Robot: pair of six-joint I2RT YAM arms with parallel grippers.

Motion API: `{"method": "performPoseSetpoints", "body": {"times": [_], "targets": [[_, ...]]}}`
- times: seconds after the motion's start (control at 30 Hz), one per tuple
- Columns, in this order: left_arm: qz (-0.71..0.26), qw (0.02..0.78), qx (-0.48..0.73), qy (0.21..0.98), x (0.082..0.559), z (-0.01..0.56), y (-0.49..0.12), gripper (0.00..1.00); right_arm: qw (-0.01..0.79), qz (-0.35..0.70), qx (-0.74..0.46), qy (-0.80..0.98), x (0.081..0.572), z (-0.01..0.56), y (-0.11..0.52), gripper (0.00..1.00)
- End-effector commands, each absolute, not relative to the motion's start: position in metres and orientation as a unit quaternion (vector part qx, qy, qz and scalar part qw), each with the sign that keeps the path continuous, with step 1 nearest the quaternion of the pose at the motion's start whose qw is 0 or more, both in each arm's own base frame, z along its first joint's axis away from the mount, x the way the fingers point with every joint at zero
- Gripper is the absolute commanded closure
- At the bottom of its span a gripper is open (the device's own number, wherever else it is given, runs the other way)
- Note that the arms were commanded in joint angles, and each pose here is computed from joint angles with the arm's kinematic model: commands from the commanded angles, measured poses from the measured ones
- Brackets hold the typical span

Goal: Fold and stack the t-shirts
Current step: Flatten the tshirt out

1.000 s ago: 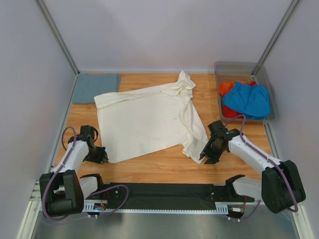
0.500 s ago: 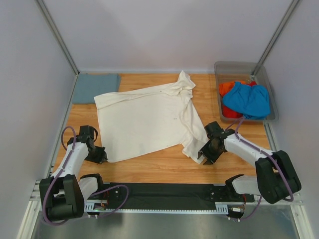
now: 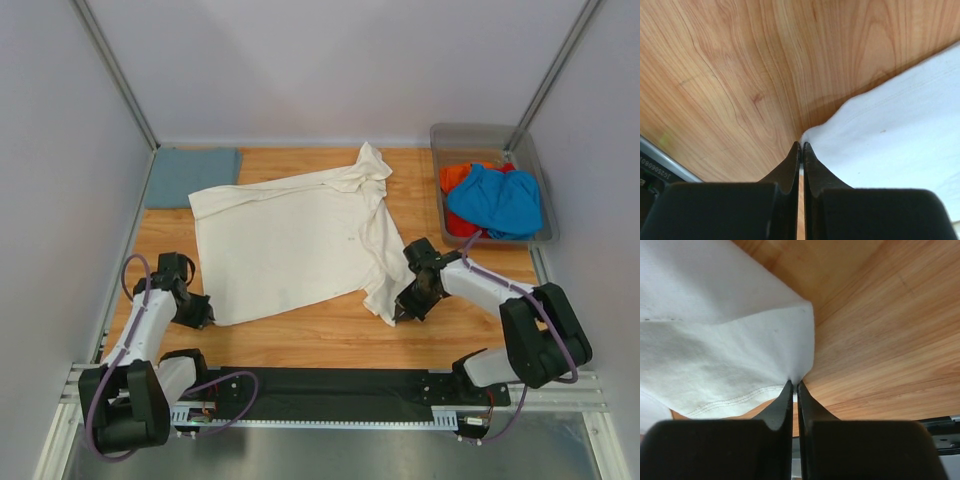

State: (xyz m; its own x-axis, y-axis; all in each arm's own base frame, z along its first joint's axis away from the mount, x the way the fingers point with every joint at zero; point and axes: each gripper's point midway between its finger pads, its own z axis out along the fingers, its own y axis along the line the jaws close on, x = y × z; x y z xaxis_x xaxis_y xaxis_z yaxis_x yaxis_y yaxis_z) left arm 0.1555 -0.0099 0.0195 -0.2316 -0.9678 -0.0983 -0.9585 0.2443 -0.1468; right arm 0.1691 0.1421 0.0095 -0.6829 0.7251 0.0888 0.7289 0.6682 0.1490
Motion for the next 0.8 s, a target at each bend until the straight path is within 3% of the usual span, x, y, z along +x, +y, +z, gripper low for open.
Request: {"method": "performPoseSetpoints", "body": {"times": [0.0, 0.27, 0.4, 0.57, 0.67, 0.77], "targets": [[-0.024, 0.127, -0.585, 0.801, 0.166, 0.039, 0.001, 1.0, -0.054, -0.059, -0.388, -0.918, 0.195, 0.008, 0.13, 1.0], [-0.004, 0.241, -0.484, 0.841, 0.207, 0.127, 0.029, 1.0, -0.316, -0.149, -0.305, -0.886, 0.311, 0.172, 0.121, 1.0], [-0.021, 0.349, -0.421, 0.837, 0.247, 0.208, 0.04, 1.0, -0.457, -0.209, -0.279, -0.818, 0.363, 0.273, 0.109, 1.0], [-0.042, 0.465, -0.35, 0.812, 0.277, 0.303, 0.043, 1.0, -0.605, -0.257, -0.24, -0.715, 0.379, 0.411, 0.09, 1.0], [-0.076, 0.538, -0.302, 0.784, 0.288, 0.365, 0.035, 1.0, -0.694, -0.273, -0.199, -0.636, 0.362, 0.497, 0.077, 1.0], [-0.089, 0.599, -0.264, 0.751, 0.286, 0.422, 0.031, 1.0, -0.737, -0.27, -0.18, -0.593, 0.346, 0.545, 0.066, 1.0]]}}
